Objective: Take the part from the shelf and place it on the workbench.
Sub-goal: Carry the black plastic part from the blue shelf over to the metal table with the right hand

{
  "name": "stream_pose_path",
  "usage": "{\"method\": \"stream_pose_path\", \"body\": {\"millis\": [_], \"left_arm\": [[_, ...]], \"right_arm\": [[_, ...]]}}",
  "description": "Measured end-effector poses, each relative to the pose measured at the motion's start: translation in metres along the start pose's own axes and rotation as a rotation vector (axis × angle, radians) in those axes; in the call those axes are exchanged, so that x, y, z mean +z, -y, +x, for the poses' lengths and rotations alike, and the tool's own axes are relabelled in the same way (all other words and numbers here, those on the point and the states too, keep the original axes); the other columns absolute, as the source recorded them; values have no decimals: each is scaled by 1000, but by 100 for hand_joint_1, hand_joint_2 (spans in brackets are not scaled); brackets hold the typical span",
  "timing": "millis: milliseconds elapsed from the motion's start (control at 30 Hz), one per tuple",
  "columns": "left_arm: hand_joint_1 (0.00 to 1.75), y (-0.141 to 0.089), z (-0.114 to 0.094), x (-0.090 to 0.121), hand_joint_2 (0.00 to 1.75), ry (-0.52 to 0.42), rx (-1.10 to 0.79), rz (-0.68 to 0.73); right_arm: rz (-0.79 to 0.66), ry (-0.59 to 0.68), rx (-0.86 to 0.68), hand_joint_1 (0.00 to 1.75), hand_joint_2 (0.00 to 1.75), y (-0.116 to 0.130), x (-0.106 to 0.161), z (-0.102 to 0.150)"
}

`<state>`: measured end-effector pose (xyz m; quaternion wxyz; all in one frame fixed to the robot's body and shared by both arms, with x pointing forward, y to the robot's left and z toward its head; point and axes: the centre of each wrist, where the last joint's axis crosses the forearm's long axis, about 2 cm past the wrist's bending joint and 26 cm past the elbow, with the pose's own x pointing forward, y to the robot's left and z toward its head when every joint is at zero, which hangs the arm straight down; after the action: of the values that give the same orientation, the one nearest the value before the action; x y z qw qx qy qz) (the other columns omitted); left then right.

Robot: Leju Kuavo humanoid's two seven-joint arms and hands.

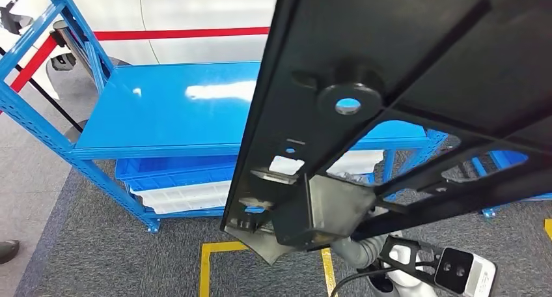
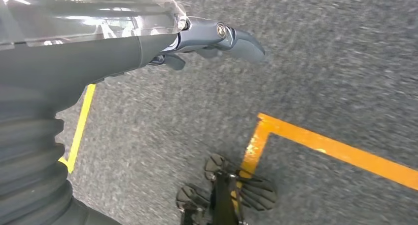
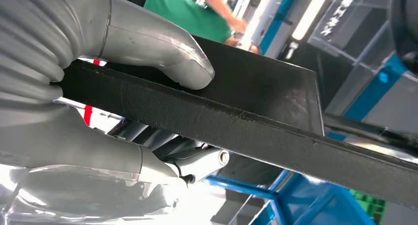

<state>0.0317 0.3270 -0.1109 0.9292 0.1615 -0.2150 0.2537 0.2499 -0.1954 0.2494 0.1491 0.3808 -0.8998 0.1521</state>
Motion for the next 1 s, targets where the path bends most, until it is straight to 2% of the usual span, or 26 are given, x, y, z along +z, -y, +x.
{"method": "stream_pose_path", "body": {"millis": [100, 367, 767, 1000], "left_arm": [[0, 0, -2, 1, 175, 5, 0, -14], [0, 2, 2, 0, 175, 11, -4, -25], [0, 2, -1, 1, 175, 20, -21, -28], [0, -14, 4, -5, 175, 36, -44, -14]], "right_arm": [[2, -1, -25, 171, 175, -5, 4, 1], [-5, 14, -28, 171, 175, 2, 6, 7], [-18, -11, -33, 171, 175, 4, 27, 20], [-87, 43, 45, 171, 175, 17, 20, 27]]}}
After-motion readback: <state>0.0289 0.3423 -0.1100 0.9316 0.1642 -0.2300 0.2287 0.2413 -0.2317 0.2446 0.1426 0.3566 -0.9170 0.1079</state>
